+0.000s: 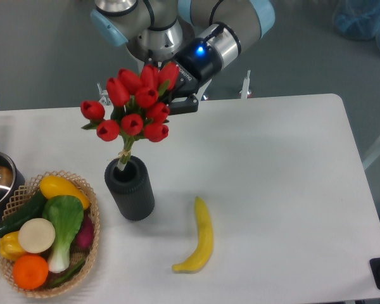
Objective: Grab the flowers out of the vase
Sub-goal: 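Carry the held tulips up and away from the vase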
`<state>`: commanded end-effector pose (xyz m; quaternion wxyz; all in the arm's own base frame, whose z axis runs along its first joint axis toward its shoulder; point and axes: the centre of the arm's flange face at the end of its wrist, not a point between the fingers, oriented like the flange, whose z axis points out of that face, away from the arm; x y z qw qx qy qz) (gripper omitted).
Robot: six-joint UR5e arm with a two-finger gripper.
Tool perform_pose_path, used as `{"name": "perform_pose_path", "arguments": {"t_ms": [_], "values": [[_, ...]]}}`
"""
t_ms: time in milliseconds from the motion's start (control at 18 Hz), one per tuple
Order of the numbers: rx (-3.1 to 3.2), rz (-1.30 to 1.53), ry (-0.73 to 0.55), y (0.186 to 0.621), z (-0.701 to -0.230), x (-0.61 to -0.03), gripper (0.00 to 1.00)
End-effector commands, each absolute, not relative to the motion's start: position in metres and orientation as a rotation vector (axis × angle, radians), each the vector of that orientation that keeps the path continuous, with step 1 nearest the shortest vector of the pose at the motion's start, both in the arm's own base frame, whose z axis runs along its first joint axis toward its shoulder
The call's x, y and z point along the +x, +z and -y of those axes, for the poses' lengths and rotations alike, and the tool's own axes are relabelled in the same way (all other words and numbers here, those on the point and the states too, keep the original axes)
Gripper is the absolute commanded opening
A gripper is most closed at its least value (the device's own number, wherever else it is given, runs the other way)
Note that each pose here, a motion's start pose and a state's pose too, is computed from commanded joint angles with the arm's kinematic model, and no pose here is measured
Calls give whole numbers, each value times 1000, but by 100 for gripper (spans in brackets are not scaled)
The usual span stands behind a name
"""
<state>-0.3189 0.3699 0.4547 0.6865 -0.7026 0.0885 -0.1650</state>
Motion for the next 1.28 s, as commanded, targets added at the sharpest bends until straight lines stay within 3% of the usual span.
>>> {"name": "perform_pose_path", "arguments": {"t_ms": [444,944,1278], "values": [[-1569,-160,-249,477,-337,-359,1],[-2015,-116,165,473,-283,-399,0],[-2199,-60,264,458,-264,-434,0]]}}
